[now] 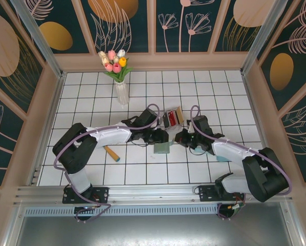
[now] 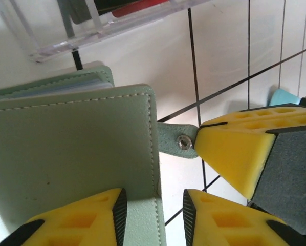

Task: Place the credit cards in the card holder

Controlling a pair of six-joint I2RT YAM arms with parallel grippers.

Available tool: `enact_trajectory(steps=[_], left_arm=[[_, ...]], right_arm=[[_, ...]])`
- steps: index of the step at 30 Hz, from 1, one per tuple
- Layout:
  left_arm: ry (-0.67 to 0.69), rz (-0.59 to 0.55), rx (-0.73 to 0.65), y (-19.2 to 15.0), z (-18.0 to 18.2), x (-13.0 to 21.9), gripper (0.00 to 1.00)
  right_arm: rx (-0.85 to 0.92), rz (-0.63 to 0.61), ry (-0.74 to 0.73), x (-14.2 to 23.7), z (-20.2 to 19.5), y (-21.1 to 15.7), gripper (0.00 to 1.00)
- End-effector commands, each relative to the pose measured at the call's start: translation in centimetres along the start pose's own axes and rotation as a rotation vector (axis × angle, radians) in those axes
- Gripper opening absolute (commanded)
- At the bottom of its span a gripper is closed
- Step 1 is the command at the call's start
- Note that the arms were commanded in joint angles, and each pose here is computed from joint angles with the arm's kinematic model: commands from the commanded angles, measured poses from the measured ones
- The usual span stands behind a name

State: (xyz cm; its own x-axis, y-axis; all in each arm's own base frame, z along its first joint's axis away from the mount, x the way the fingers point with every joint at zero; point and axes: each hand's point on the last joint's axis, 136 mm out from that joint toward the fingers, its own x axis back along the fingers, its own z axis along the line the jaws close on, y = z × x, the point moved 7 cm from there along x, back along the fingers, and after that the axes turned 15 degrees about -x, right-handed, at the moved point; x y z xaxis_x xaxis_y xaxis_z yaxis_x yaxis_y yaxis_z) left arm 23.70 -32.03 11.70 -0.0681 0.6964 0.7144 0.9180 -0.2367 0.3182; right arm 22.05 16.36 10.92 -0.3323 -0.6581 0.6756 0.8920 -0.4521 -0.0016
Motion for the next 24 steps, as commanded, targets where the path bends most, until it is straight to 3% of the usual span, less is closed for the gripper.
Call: enact_trajectory(steps=[1, 6, 14, 19, 24], left_arm=[[-0.072, 0.005, 0.033, -0.2, 0.2, -1.6, 0.40], [-0.107, -0.015, 0.108, -1.5, 1.6, -2.8, 0.40], [-0.100, -0.147, 0.006, -0.1, -0.7, 1.3, 0.51], [0.108, -0.211, -0.035, -0.4, 0.2, 4.9, 0.60], [0.257, -0.183, -0.032, -1.4, 2.0, 5.5, 0.57]], right_arm=[[0.005, 0.011, 0.036, -0.1, 0.3, 0.1, 0.02], [-0.007, 0.001, 0.037, -0.1, 0.6, 0.3, 0.02], [-0.010, 0.000, 0.022, -0.1, 0.5, 0.4, 0.02], [-0.012, -0.005, 0.008, -0.1, 0.4, 0.4, 0.02], [-0.010, -0.007, 0.009, 0.1, 0.4, 0.3, 0.03]])
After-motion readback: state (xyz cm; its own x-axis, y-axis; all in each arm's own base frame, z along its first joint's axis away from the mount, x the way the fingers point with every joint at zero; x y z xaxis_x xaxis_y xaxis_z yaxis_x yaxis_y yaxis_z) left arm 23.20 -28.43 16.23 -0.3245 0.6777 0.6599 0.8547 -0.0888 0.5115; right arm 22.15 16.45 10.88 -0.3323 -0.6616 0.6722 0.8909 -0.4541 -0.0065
